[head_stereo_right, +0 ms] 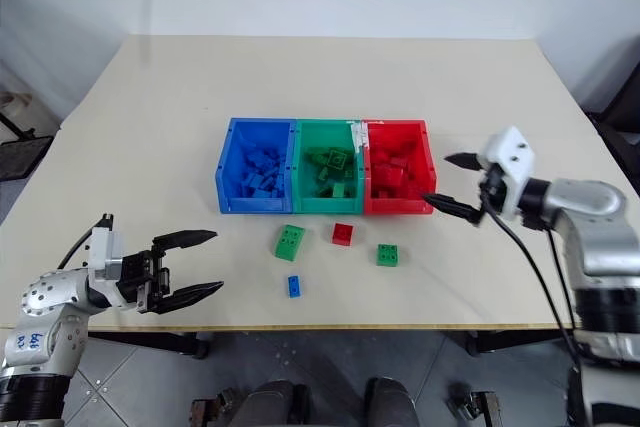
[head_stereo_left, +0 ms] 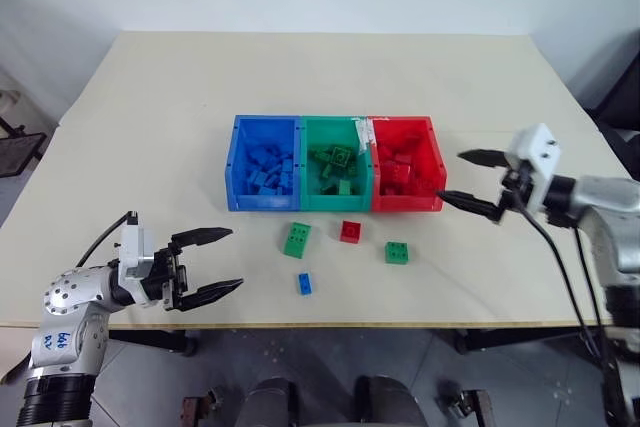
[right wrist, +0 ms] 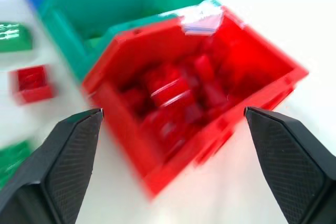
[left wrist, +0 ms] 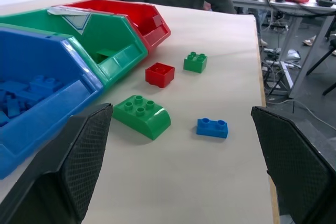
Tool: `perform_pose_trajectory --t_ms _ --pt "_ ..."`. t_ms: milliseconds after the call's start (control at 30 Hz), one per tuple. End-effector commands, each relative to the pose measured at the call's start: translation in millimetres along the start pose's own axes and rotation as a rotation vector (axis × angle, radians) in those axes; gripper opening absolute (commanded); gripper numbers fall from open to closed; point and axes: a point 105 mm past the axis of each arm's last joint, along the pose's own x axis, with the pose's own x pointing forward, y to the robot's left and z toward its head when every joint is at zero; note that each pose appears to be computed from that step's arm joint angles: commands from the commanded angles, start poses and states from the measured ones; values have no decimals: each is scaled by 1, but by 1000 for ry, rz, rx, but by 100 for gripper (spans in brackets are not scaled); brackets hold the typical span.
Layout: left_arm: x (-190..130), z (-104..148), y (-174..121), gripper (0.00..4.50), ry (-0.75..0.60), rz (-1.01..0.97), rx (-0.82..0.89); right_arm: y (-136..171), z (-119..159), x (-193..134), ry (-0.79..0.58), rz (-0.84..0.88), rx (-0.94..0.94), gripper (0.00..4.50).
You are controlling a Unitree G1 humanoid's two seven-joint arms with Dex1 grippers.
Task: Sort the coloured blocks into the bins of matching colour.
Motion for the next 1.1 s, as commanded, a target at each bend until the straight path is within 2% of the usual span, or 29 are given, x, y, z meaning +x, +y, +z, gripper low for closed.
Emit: perform_pose_trajectory --t_ms 33,133,233,433,567,667,867,1000,1100 --pt "-7 5 3 450 1 20 34 11 -5 -41 -5 47 -1 449" --pt "-16 1 4 450 26 33 37 13 -25 -72 40 47 51 449" --pt "-22 -1 5 450 42 43 36 14 -35 -90 73 42 65 449" --pt "-31 -2 11 450 70 70 54 18 -39 -94 99 48 66 449" --pt "-33 -1 13 450 70 72 61 32 -38 -74 114 123 31 449" --pt "-30 1 12 450 64 68 68 48 -45 -38 164 183 -10 449" --pt "-27 3 5 450 56 71 72 60 -44 14 114 217 -36 449" --pt "-29 6 -1 450 54 89 75 72 -48 39 120 277 -41 449" --pt "-31 6 -4 450 60 103 74 79 -62 48 187 329 -69 449"
